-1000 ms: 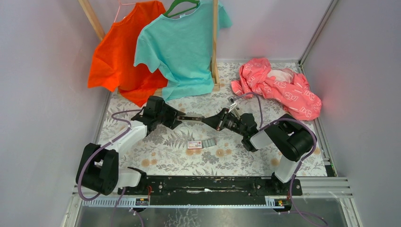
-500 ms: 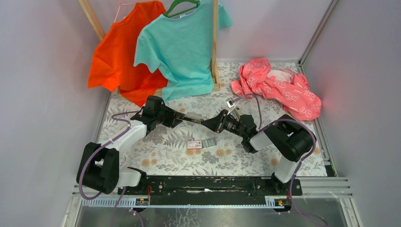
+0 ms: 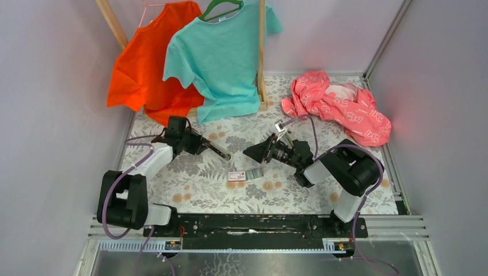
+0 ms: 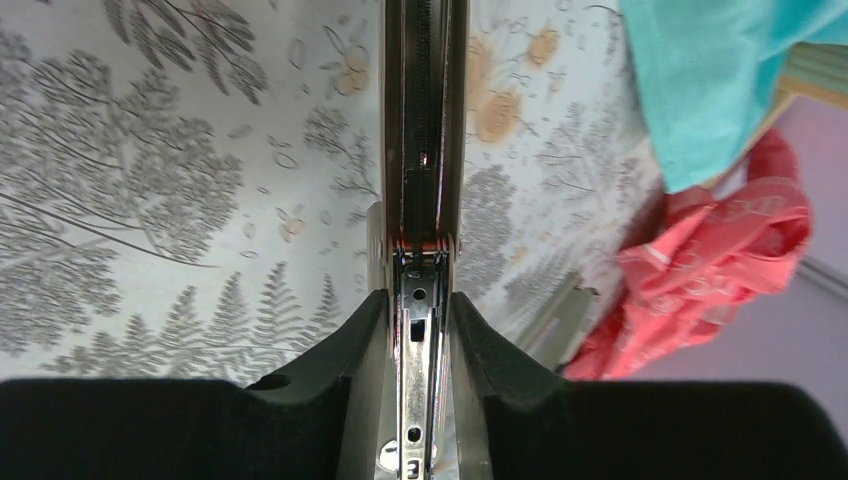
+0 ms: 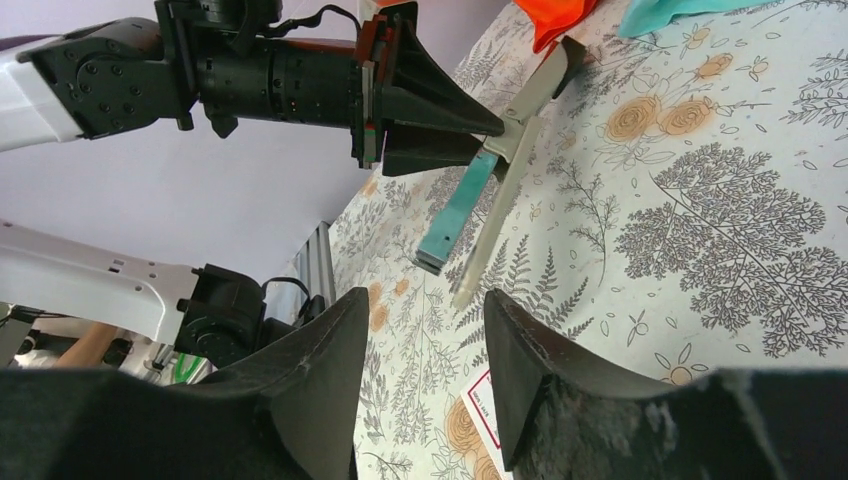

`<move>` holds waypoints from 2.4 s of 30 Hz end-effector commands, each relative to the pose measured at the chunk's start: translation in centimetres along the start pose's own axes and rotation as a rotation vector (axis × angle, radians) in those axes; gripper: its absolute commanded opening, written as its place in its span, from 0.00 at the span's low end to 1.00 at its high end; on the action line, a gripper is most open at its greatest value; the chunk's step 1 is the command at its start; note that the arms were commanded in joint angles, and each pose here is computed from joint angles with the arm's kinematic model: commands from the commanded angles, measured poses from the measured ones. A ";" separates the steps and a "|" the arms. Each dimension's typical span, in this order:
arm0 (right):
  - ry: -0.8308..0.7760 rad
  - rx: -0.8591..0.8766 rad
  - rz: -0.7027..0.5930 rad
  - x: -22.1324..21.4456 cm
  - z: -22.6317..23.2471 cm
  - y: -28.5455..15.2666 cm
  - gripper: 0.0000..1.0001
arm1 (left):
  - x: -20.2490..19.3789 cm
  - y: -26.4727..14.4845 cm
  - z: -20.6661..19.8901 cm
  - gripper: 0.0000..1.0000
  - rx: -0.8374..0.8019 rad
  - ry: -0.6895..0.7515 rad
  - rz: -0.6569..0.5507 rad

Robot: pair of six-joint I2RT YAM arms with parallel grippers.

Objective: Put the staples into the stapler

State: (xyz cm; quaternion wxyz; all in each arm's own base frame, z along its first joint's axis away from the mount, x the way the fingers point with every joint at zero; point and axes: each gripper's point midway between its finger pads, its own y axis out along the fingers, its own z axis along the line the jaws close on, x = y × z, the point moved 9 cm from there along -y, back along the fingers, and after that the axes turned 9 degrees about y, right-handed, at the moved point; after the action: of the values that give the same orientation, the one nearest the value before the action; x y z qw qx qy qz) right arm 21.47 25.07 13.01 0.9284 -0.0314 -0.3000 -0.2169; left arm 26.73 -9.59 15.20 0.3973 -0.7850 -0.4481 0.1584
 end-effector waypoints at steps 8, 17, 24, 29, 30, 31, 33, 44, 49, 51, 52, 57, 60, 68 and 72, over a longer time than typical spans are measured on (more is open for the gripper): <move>-0.153 -0.135 0.043 1.1 0.8 -0.7 0.67 | 1.2 1.0 2.3 0.00 0.217 0.351 -0.033; -0.234 -0.429 0.131 2.6 0.9 -2.2 0.80 | 0.1 2.1 3.1 0.00 0.381 0.616 0.004; -0.315 -0.751 0.163 4.9 1.3 -4.3 0.91 | -2.3 2.9 3.1 0.00 0.415 0.734 0.027; -0.329 -0.952 0.131 7.2 0.8 -6.4 0.96 | -3.2 3.8 2.6 0.02 0.416 0.805 0.053; -0.318 -0.995 0.121 7.8 0.5 -6.9 0.96 | -3.4 3.9 2.4 0.03 0.414 0.819 0.059; -0.305 -1.030 0.116 8.2 0.2 -7.3 0.96 | -3.6 4.1 2.2 0.05 0.412 0.832 0.064; -0.283 -1.081 0.105 9.1 -0.4 -8.0 0.96 | -4.0 4.5 1.8 0.08 0.411 0.859 0.071; -0.231 -1.249 0.142 10.3 -3.9 -8.8 0.96 | -3.8 6.6 -0.6 0.13 0.379 0.858 0.033; -0.221 -1.264 0.178 10.0 -4.8 -8.5 0.92 | -3.7 7.2 -1.3 0.17 0.377 0.860 0.026; -0.218 -1.280 0.196 9.8 -5.2 -8.6 0.89 | -3.8 7.2 -1.3 0.22 0.369 0.855 0.036; -0.217 -1.285 0.201 9.7 -5.3 -8.7 0.87 | -3.9 7.1 -1.2 0.26 0.366 0.851 0.040; -0.211 -1.305 0.239 9.2 -5.8 -8.9 0.77 | -4.2 5.9 -0.4 0.45 0.352 0.834 0.039; -0.209 -1.313 0.250 9.1 -6.0 -9.0 0.70 | -4.2 4.9 -0.4 0.53 0.329 0.830 0.030; -0.194 -1.294 0.261 9.2 -6.0 -8.5 0.38 | -4.2 1.4 -1.9 0.76 0.214 0.836 -0.011; -0.164 -1.242 0.241 9.3 -5.3 -8.0 0.20 | -4.6 -0.3 -2.9 0.86 0.103 0.838 -0.012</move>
State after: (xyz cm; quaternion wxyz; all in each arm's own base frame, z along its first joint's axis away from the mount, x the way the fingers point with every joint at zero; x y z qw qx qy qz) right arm 26.69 12.47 11.52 0.7120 -0.6446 -0.1724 -0.2187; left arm 26.42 -14.32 15.39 0.6201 -0.7354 -0.2404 -0.1298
